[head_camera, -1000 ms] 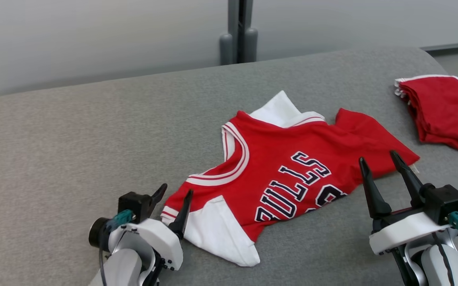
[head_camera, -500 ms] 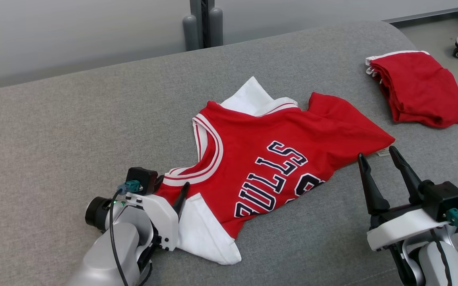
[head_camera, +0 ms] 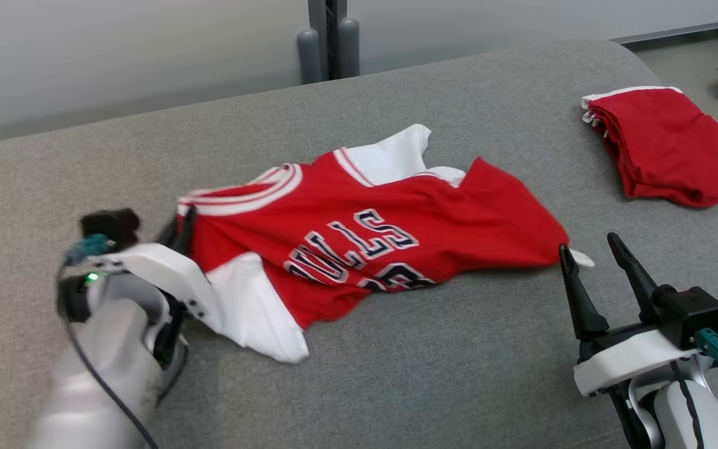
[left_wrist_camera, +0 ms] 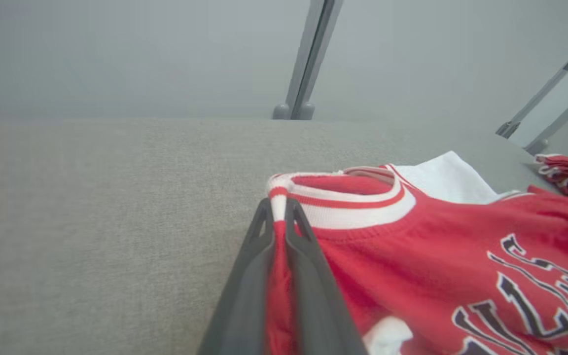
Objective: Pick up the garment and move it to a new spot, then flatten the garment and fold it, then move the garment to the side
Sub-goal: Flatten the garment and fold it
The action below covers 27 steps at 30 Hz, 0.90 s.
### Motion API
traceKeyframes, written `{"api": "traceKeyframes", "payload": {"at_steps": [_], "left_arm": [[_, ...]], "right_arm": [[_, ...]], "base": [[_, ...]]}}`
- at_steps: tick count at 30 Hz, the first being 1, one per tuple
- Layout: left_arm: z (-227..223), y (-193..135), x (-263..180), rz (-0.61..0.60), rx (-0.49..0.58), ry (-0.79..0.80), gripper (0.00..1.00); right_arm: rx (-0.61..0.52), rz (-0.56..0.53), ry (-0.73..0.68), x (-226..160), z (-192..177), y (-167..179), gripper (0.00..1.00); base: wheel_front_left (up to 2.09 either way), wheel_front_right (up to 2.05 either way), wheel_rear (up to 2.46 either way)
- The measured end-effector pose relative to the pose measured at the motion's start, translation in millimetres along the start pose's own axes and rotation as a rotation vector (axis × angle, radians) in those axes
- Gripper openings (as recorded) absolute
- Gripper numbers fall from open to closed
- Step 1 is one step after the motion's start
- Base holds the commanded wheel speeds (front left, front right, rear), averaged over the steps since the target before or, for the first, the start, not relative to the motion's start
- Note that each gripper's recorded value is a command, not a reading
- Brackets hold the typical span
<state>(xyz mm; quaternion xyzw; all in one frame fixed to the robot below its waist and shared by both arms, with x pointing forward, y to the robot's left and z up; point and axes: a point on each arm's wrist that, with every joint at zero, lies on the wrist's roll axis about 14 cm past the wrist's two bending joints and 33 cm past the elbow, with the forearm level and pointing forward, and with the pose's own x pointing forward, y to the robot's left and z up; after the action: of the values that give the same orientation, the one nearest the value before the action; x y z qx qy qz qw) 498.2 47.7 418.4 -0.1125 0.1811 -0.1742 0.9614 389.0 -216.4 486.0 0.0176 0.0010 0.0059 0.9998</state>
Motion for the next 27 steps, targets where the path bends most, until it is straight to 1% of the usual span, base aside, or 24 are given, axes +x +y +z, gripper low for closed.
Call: {"api": "traceKeyframes", "payload": {"at_steps": [5,8,9,10,12,18,22,23,24,27], "left_arm": [[58.9,51.0,-7.9,0.159,-0.094,-0.182,0.0],[57.2,67.9,-20.3,0.211,-0.105,-0.197,0.0],[50.7,69.4,-24.1,0.22,-0.114,-0.187,0.97],[44.1,68.8,-27.5,0.217,-0.119,-0.175,1.0],[38.0,68.5,-33.3,0.212,-0.112,-0.165,1.0],[40.2,72.3,-53.7,0.214,-0.088,-0.205,1.0],[34.7,67.9,-71.3,0.199,-0.064,-0.229,1.0],[31.2,66.5,-76.2,0.197,-0.063,-0.23,1.0],[31.2,66.5,-76.2,0.197,-0.063,-0.23,1.0],[21.6,63.0,-91.2,0.194,-0.056,-0.235,1.0]], "right_arm": [[0.001,0.026,-0.002,3.3,0.5,8.3,1.0],[0.002,0.039,-0.001,4.2,0.1,12.8,1.0],[0.002,0.044,0.0,4.2,-0.3,14.5,1.0],[0.002,0.049,0.003,4.1,-1.0,16.0,1.0],[0.001,0.063,0.007,4.1,-2.3,20.1,1.0],[-0.014,0.128,0.029,5.4,-8.7,36.7,1.0],[-0.061,0.226,0.064,4.5,-19.0,57.0,1.0],[-0.084,0.251,0.078,3.6,-23.2,60.4,1.0],[-0.084,0.251,0.078,3.6,-23.2,60.4,1.0],[-0.136,0.323,0.12,0.5,-36.5,71.3,1.0]], "base": [[0.0,0.0,0.0],[0.0,0.0,0.0],[0.0,0.0,0.0],[0.0,0.0,0.0],[0.0,0.0,0.0],[0.0,0.0,0.0],[0.0,0.0,0.0],[0.0,0.0,0.0],[0.0,0.0,0.0],[0.0,0.0,0.0]]}}
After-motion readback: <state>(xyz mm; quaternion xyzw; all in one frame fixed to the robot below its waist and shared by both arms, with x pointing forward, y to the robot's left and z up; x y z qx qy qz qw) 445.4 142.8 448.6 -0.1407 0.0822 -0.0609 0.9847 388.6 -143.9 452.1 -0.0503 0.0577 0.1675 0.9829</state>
